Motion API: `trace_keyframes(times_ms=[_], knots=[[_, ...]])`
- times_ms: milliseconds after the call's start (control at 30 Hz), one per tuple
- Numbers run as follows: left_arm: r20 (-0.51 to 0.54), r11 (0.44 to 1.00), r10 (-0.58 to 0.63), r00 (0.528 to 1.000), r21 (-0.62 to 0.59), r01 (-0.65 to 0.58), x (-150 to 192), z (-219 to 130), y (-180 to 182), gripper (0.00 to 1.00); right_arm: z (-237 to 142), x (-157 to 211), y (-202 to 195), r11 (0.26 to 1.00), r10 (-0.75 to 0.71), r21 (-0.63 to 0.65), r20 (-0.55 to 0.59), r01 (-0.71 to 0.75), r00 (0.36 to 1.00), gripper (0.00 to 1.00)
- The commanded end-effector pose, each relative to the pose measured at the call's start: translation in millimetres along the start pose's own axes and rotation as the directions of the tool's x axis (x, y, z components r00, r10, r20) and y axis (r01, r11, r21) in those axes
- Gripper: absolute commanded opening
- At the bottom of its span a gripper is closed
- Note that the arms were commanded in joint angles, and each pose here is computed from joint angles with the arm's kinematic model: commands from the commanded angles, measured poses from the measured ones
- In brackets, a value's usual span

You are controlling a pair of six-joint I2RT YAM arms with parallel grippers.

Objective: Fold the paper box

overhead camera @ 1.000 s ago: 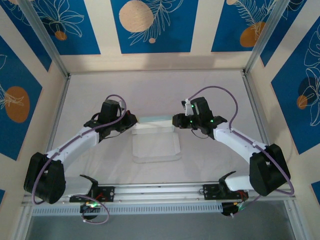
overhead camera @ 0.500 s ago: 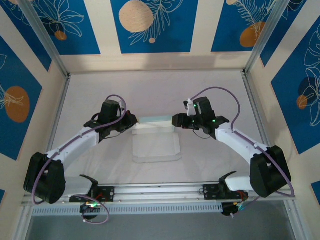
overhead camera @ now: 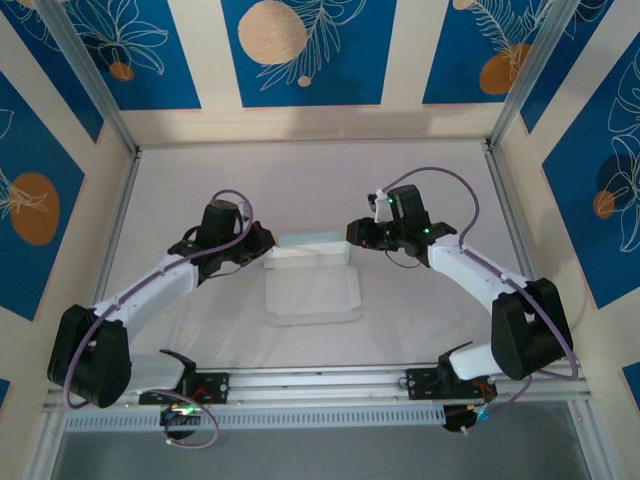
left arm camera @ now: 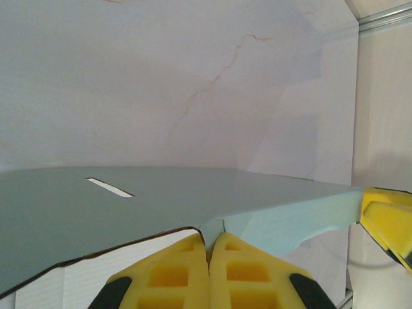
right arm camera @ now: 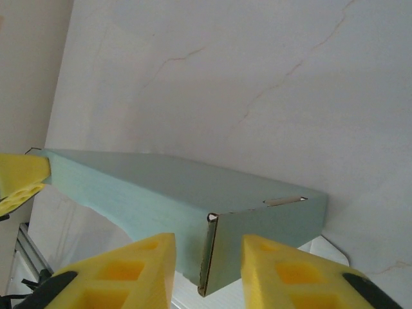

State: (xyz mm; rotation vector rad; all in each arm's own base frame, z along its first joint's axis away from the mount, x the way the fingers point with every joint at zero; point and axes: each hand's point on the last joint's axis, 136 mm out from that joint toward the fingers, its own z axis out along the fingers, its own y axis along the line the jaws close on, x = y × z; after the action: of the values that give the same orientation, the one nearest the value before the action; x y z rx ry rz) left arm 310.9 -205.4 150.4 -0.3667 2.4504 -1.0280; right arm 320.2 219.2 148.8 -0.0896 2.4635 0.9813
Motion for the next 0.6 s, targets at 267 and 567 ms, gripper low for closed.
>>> trace_keyframes(times_ms=[267, 567], knots=[[-0.079, 0.978, -0.082, 0.994, 0.184, 0.095, 10, 4, -15, 0.11, 7, 10, -14, 0.999, 0.01, 0.032, -0.031, -0.009, 0.999, 0.23], [-0.079, 0.91, -0.164, 0.983, 0.373, 0.182, -1, 7, -27, 0.21, 9, 11, -14, 0.999, 0.015, 0.031, -0.039, -0.013, 0.999, 0.22]])
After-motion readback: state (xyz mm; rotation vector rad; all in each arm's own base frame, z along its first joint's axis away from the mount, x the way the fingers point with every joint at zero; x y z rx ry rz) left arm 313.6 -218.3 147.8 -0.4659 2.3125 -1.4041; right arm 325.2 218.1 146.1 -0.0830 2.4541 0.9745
